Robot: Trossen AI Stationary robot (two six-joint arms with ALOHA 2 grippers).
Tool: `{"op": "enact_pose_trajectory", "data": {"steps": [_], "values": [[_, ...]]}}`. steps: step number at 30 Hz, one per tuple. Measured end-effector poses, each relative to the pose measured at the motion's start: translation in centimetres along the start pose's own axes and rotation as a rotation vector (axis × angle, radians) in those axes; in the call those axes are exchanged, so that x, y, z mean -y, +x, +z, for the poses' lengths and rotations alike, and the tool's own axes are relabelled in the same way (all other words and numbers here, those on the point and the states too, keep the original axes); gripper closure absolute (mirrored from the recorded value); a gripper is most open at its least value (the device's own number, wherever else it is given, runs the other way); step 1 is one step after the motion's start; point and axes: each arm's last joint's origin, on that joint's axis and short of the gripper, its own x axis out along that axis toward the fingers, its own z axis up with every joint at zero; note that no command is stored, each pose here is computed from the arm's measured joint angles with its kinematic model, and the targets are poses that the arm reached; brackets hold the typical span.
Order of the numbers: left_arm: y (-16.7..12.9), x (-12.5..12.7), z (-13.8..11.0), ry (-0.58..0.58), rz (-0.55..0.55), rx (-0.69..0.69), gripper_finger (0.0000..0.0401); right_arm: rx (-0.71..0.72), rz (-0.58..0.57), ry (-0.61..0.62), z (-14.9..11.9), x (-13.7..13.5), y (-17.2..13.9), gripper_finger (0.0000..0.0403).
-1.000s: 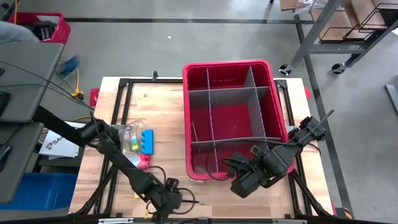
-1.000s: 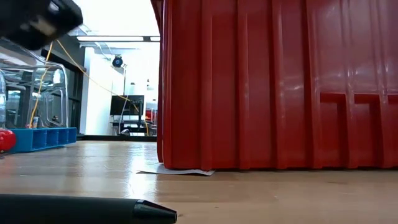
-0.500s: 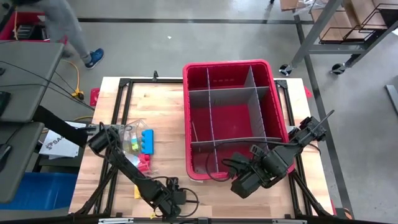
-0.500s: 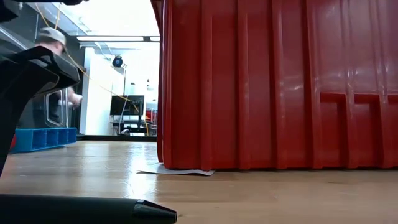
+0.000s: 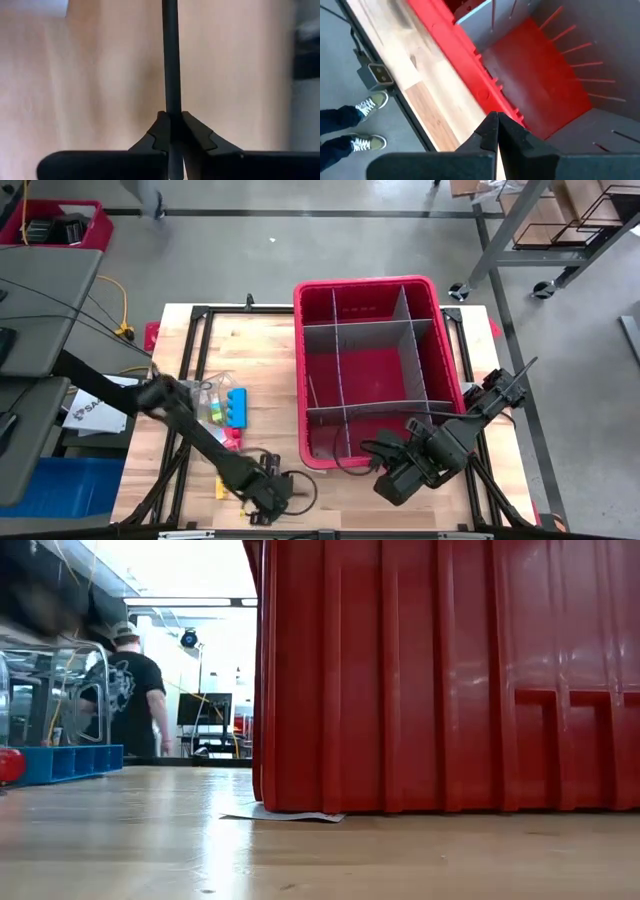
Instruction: Sort Items/Unsort Items
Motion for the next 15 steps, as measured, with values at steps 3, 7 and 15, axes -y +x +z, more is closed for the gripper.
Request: {"op": "enact_pose_trajectory", "data": {"steps": [3,7,15], "values": [[-5.8,0.3,-0.2,0.023,-0.122,0.069,0.0388,-0.002,0.003,-0.012,-0.4,-0.2,-0.1,0.0402],[-12.7,-0.1,-1.5,0.066,-0.225,0.213,0.0388,0.002,0.005,-0.025,-0.8,-0.4,-0.2,0.0402],[-21.7,-9.3,-0.9,-0.331,0.099,0.68,0.0388,0.071,-0.01,0.016,-0.9,-0.2,-0.6,0.0402]]}}
